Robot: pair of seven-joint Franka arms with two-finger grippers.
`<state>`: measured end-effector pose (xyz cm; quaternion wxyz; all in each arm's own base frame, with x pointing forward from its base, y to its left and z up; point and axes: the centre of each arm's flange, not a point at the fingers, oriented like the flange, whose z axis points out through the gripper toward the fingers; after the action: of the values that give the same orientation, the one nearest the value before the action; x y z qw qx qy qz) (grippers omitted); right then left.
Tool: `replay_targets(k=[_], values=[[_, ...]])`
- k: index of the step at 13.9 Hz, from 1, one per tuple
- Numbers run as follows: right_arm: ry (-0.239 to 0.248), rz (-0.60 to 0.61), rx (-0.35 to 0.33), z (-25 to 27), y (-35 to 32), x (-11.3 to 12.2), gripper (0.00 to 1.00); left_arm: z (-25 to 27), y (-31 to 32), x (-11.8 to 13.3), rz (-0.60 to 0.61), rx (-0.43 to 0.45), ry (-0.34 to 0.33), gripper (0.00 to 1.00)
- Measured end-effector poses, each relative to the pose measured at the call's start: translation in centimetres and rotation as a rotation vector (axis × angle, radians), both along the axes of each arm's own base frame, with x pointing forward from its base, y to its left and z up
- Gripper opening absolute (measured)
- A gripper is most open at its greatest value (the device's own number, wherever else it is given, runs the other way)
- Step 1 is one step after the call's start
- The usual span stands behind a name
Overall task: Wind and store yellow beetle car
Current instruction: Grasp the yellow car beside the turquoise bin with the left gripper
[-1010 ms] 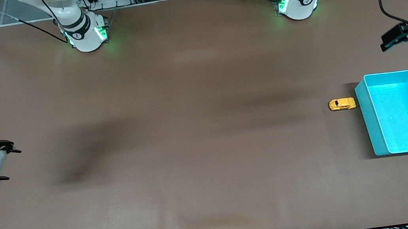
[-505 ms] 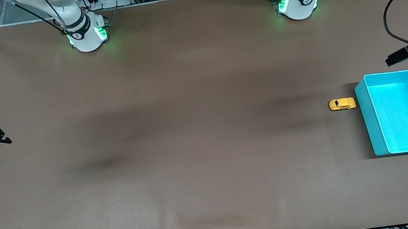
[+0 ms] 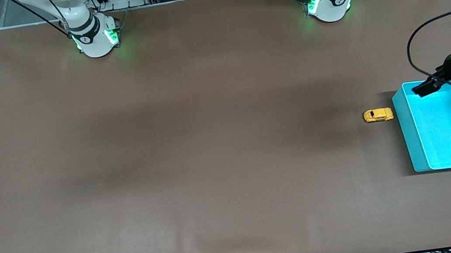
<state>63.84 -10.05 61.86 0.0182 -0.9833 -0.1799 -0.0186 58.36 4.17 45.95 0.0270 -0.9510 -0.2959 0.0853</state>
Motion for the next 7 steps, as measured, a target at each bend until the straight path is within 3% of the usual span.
replay_targets(k=[3,7], values=[[0.016,-0.229,0.013,1.7,1.8,-1.0,1.0,-4.6,-0.1,-0.9,0.19,0.032,-0.044,1.0],[0.024,-0.39,0.016,3.8,5.2,-2.9,1.0,-10.8,-0.9,-2.4,0.487,0.061,-0.13,1.0]])
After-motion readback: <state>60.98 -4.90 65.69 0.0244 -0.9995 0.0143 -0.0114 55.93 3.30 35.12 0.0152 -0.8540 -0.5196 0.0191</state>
